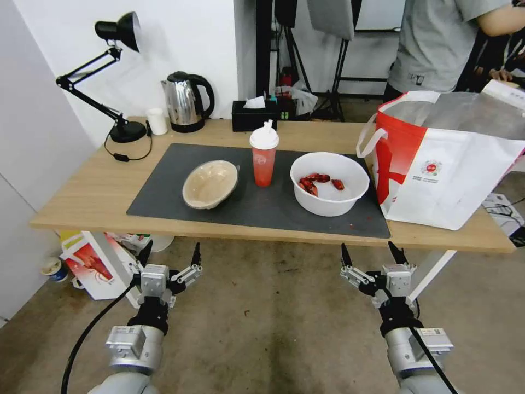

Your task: Pick up the trash from the table and place it into the takeout bag.

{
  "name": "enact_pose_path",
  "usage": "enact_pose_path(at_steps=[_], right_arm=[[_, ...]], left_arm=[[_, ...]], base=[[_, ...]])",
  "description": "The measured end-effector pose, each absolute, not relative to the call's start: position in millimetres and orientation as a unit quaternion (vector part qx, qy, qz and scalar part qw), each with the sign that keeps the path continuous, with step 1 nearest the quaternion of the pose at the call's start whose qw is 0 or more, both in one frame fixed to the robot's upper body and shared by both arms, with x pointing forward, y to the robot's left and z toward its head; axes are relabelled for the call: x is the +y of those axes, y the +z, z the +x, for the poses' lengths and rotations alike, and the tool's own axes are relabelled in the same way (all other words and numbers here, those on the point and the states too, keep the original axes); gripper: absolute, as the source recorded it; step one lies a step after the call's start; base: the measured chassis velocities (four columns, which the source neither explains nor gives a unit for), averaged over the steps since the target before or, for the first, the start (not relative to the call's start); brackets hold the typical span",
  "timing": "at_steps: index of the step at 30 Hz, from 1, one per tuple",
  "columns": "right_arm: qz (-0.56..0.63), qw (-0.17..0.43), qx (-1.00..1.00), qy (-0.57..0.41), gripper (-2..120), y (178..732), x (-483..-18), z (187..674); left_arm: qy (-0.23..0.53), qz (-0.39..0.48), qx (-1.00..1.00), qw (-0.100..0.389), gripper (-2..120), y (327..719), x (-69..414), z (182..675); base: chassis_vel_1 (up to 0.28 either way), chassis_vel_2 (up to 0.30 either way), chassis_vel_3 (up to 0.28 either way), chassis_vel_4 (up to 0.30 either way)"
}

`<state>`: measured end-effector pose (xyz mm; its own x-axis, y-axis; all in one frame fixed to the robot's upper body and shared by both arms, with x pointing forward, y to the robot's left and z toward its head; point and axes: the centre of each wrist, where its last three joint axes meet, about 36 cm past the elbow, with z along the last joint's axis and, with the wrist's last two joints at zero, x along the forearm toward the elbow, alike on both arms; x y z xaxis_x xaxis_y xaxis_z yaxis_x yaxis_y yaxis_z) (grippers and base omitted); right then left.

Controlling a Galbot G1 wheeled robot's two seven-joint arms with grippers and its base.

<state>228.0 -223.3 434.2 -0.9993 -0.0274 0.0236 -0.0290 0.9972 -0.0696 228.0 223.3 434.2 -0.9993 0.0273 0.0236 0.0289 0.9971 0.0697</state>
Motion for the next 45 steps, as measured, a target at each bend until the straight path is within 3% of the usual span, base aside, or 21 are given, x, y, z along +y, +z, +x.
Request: enact_pose_path(at_steps=[28, 31, 37, 45], right_arm=[[0.012, 0.010, -0.999, 0.036, 100, 432, -222, 229], [0.000, -0.001, -0.999, 0.043, 100, 422, -217, 232], [-0.046, -0.066, -0.994, 0.069, 100, 371, -181, 249], [-0.071, -0.136, -0.985, 0.083, 100, 332, -150, 260]], left_arm=[[-0.035, -0.014, -0.999, 0.007, 100, 434, 223, 229], [-0.040, -0.009, -0.999, -0.010, 100, 425, 224, 236], [-0.059, 0.008, -0.993, -0.099, 100, 385, 226, 273], [-0.071, 0.018, -0.981, -0.179, 100, 354, 228, 309]], base=[[0.000, 0.000, 0.000, 0.000], [0.000, 0.000, 0.000, 0.000], [0.000, 0.000, 0.000, 0.000], [0.000, 0.000, 0.000, 0.000]])
